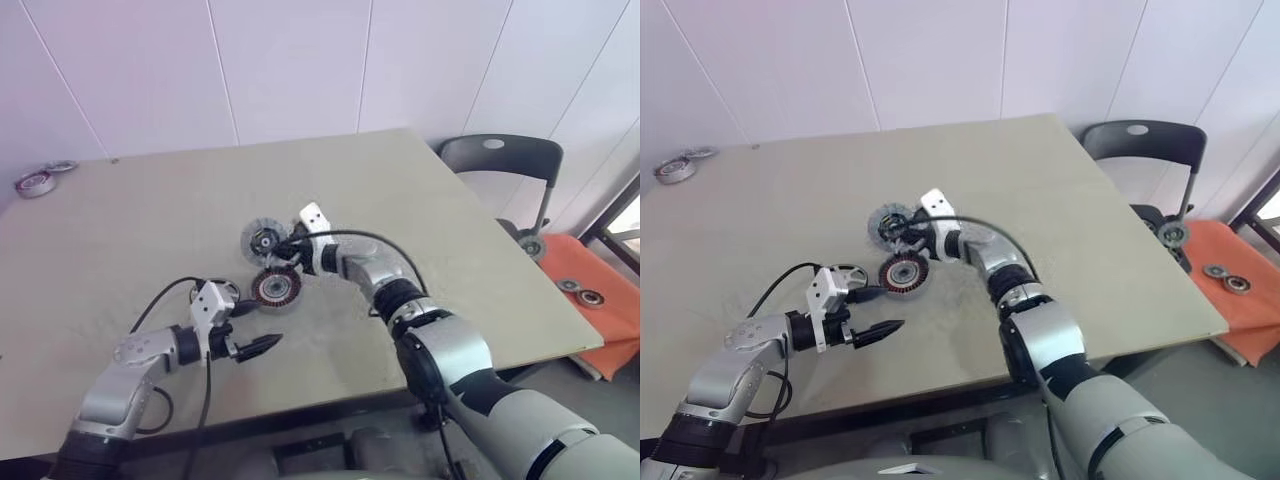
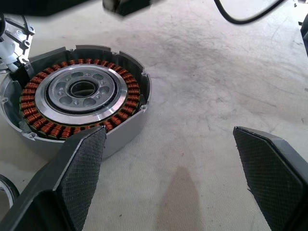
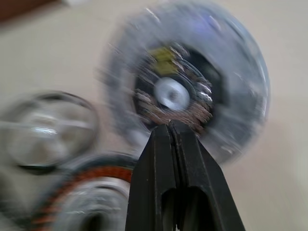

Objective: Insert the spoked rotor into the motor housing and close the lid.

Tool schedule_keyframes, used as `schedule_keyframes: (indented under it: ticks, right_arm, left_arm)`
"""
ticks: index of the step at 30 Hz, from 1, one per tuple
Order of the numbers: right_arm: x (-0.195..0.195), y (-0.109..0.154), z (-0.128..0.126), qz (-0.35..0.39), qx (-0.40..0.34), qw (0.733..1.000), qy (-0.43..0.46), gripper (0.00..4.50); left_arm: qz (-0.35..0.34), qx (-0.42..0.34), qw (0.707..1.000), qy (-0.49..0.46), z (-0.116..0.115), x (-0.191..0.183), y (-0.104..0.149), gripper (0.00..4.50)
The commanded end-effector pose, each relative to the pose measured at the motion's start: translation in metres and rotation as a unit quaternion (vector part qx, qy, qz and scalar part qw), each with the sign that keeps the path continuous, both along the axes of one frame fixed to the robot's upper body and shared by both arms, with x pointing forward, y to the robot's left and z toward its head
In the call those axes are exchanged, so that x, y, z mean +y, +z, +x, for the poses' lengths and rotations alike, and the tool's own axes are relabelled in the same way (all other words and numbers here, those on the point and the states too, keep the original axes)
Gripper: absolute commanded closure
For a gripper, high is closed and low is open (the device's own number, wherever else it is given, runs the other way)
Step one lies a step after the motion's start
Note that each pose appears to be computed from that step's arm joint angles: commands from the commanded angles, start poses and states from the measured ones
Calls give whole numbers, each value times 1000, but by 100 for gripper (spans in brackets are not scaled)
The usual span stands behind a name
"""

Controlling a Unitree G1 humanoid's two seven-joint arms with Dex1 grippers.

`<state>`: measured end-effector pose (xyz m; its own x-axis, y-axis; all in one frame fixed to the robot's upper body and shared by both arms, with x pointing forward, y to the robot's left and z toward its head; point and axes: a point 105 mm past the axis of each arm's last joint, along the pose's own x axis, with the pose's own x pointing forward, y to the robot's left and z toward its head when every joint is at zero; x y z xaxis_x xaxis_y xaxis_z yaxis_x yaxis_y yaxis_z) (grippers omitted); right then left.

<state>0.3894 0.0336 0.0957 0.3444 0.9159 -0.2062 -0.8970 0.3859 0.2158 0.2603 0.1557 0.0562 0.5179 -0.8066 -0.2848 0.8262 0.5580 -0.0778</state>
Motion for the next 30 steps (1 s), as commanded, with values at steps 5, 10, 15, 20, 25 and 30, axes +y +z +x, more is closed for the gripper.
schedule_keyframes:
  ticks: [5,10,15,20,25,30]
  right_arm:
    - [-16,38,-24,31,-16,987,160,447]
    - [-29,28,-25,5,-16,987,159,447]
    - [-47,21,-24,-22,-33,986,159,447]
    - [-50,23,-25,-14,-37,985,166,447]
    - [-45,16,-26,-25,-39,985,165,447]
    - [-41,8,-24,-39,-34,986,157,447]
  left_arm:
    - [3,9,1000,9,2,4,-3,0]
    - [5,-5,1000,12,4,9,4,0]
    - [-21,-60,998,26,5,25,57,0]
    - [-33,-73,995,59,0,51,86,0]
    - [-49,-73,993,82,-14,64,106,0]
    - [-57,-27,988,143,-40,88,103,0]
